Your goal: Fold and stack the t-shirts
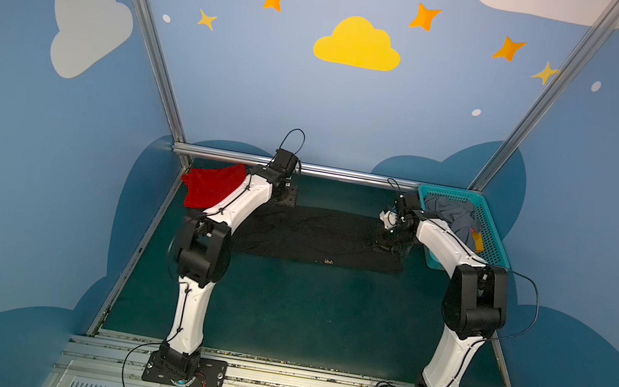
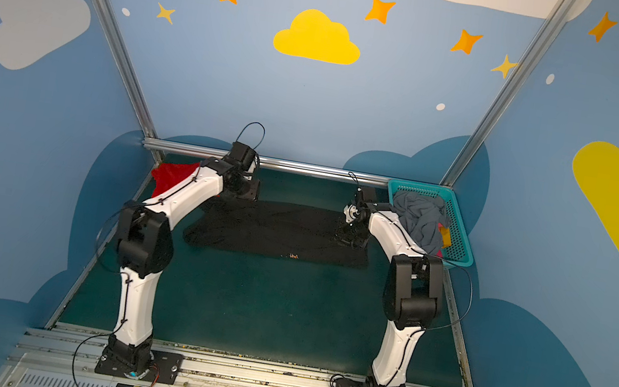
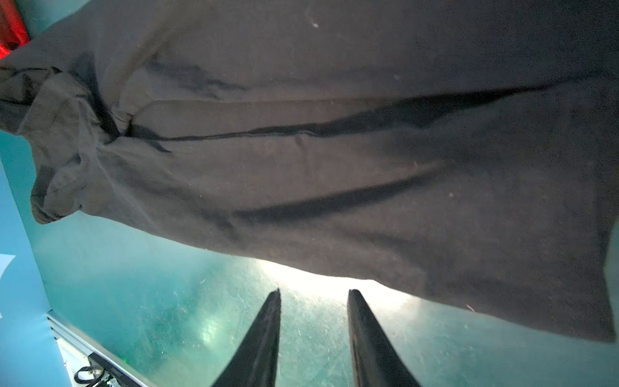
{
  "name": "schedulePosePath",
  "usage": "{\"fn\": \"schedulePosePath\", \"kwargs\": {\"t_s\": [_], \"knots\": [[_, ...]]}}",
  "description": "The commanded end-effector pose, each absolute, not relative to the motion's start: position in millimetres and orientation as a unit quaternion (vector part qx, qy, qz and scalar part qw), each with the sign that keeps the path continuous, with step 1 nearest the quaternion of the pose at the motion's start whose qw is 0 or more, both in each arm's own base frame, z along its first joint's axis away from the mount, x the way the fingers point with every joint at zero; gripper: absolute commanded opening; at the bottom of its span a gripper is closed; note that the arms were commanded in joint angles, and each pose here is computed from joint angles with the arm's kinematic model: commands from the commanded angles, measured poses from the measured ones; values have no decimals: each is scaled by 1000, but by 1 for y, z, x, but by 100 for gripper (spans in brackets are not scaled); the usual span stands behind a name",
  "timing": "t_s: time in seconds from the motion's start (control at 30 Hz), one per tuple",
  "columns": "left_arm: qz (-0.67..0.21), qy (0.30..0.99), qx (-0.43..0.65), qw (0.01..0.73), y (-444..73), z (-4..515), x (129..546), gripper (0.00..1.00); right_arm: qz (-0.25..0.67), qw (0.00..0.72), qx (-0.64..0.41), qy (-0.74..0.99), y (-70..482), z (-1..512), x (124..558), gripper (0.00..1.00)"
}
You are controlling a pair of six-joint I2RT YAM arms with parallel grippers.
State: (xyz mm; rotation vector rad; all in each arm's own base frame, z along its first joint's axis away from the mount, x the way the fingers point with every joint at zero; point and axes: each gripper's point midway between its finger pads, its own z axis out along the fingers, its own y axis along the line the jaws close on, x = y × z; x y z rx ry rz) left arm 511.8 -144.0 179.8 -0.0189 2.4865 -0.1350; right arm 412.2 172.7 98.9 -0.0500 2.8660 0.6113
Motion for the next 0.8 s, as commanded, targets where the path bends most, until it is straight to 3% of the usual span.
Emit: {"fn": "schedulePosePath", "kwargs": {"t_s": [0.0, 0.23, 0.47, 0.77], "knots": [[-35, 936, -77, 343, -117, 191, 495, 38, 215, 99, -29, 971, 180, 96, 419, 36], [-69, 966, -108, 225, -114, 105, 449, 7, 223, 85, -47, 970, 194, 79, 439, 15], [-77, 966, -149, 198, -96, 66, 452, 5, 209, 59, -45, 975, 192, 51, 436, 10], [-67, 965, -137, 212, -77, 46, 509, 7, 189, 41, -37, 980, 180, 33, 420, 13]]}}
